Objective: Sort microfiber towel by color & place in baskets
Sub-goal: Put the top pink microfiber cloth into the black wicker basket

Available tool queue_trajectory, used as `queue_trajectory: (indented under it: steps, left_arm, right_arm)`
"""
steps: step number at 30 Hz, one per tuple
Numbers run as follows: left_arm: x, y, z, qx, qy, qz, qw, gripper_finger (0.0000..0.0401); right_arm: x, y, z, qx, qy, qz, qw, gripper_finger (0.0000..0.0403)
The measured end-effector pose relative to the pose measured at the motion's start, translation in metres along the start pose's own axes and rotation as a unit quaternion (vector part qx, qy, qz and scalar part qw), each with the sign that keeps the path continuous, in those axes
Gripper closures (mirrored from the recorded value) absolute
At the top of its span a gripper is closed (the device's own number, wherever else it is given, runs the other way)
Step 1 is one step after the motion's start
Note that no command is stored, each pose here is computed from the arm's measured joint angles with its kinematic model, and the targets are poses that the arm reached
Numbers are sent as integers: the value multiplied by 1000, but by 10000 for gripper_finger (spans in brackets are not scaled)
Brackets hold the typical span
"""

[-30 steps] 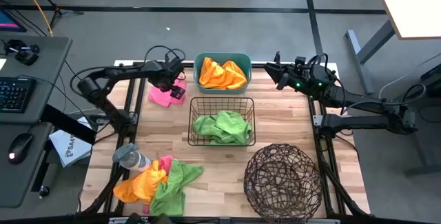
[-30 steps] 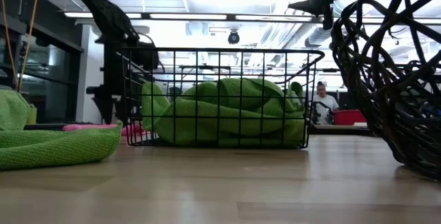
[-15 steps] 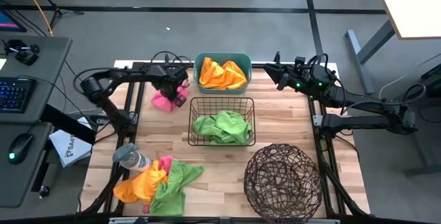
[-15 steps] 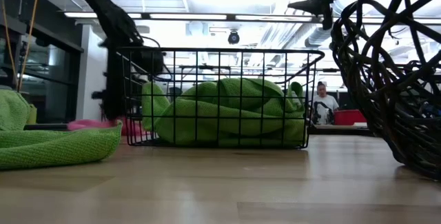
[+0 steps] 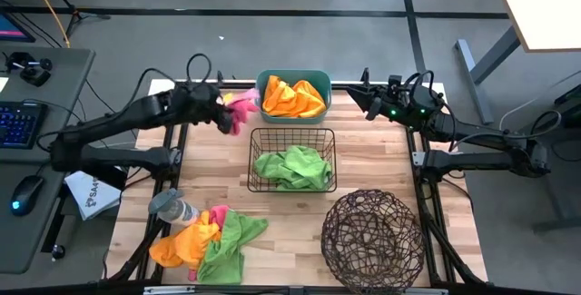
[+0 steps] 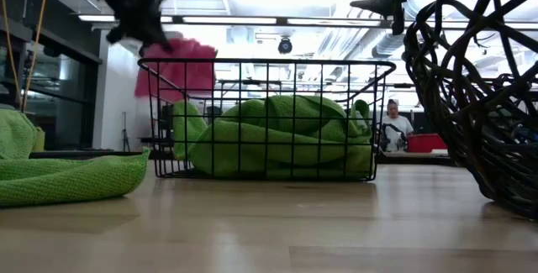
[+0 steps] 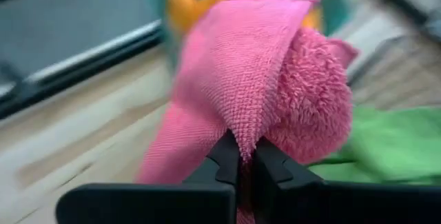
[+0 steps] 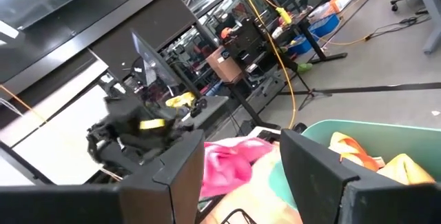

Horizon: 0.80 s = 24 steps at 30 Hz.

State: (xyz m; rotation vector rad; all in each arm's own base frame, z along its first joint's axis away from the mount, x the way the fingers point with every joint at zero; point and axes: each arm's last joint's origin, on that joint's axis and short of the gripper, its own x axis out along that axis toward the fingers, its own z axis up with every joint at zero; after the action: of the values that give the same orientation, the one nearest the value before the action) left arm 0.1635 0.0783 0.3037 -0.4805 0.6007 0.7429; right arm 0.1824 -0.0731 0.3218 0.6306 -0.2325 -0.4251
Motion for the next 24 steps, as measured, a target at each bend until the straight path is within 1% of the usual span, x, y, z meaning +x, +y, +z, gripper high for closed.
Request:
queue_trajectory:
  steps: [3,7,11,14,17,21,24]
  left_arm:
    - [-9,-19,3,16,-27,-38,999,400]
    - [-1,-56,7,48,-65,-109,991,400]
    - [13,-101,13,86,-87,-194,973,401]
    - [23,-140,19,116,-98,-247,957,401]
    - [29,-184,26,145,-120,-293,938,401]
    - [32,-242,37,172,-164,-347,907,401]
    - [37,-282,39,178,-175,-373,894,401]
  right_arm:
    - [0,2,1,23,3,16,1000,219]
    - [0,5,1,60,25,61,996,219]
    - [-2,12,2,87,60,131,986,219]
    - [-4,16,5,92,70,175,978,219]
    - [-9,20,9,84,66,199,974,219]
    - [-17,23,14,52,53,218,973,219]
    - [-27,27,21,18,28,233,972,219]
